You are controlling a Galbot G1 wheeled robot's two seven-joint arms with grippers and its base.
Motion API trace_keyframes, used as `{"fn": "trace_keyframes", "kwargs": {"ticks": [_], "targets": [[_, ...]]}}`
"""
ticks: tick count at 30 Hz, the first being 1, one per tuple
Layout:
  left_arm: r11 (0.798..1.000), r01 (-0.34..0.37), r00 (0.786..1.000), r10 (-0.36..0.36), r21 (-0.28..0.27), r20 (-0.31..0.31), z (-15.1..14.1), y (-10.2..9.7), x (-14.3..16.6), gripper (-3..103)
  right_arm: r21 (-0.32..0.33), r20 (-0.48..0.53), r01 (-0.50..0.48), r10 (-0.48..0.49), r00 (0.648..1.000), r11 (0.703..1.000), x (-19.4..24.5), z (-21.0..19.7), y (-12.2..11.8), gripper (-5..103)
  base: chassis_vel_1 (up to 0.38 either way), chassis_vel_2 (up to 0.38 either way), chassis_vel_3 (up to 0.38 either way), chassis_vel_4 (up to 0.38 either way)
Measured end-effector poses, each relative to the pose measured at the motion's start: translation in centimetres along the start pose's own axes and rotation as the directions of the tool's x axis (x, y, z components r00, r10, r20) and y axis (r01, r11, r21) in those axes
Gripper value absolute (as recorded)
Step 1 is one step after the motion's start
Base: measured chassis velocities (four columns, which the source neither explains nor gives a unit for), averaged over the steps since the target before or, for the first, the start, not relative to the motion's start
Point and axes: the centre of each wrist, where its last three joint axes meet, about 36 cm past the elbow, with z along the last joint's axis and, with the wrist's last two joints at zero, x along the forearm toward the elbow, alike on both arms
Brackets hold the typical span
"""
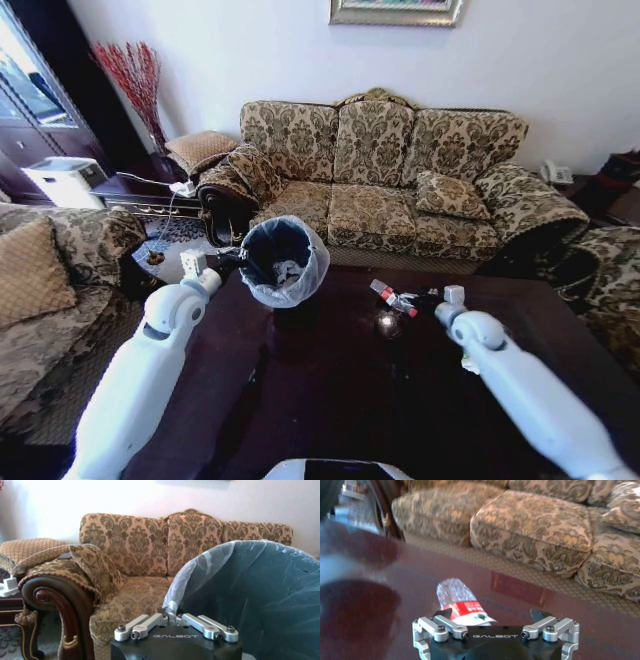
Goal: Move to the front of the table and place the trash on the table into the trash bin.
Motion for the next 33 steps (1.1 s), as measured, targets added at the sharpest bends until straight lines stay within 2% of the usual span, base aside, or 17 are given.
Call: {"fn": "trace_keyframes", "kwargs": {"ticks": [4,11,22,27,28,29,31,33], "targets": [[0.999,-0.034,0.999,0.034,0.010,0.006,-0.4,-0.9,-1.9,2,0.017,-0.042,-0.004,0.004,0.999,1.000,0.8,0.4,-1.0,100,0.000,0.000,0.000,0.000],[0.997,-0.070,0.998,0.070,0.017,0.002,-0.8,-1.8,-3.8,2,0.023,-0.125,0.028,-0.025,0.992,0.999,0.6,2.8,0.6,100,0.000,0.000,0.000,0.000],[0.995,-0.098,0.995,0.098,0.032,0.003,-0.8,-2.9,-4.6,2,0.017,-0.142,0.010,-0.007,0.990,1.000,-1.5,4.7,1.1,100,0.000,0.000,0.000,0.000],[0.994,-0.108,0.994,0.108,0.033,0.000,-0.9,-3.2,-5.0,2,0.011,-0.146,-0.001,0.003,0.989,1.000,-2.1,5.3,1.0,84,0.000,0.000,0.000,0.000],[0.994,-0.109,0.994,0.109,0.034,-0.001,-0.9,-3.2,-5.1,2,0.011,-0.146,-0.001,0.003,0.989,1.000,-2.2,5.4,1.0,84,0.000,0.000,0.000,0.000],[0.993,-0.111,0.994,0.111,0.035,-0.004,-0.8,-3.4,-5.3,2,0.011,-0.143,-0.002,0.004,0.990,1.000,-2.3,5.8,1.2,77,0.000,0.000,0.000,0.000],[0.993,-0.113,0.994,0.113,0.035,-0.004,-0.8,-3.5,-5.3,2,0.011,-0.140,-0.003,0.005,0.990,1.000,-2.4,5.9,1.3,77,0.000,0.000,0.000,0.000],[0.992,-0.119,0.993,0.120,0.035,-0.005,-0.9,-3.7,-5.4,2,0.011,-0.131,-0.011,0.013,0.991,1.000,-2.5,6.3,1.5,69,0.000,0.000,0.000,0.000]]}}
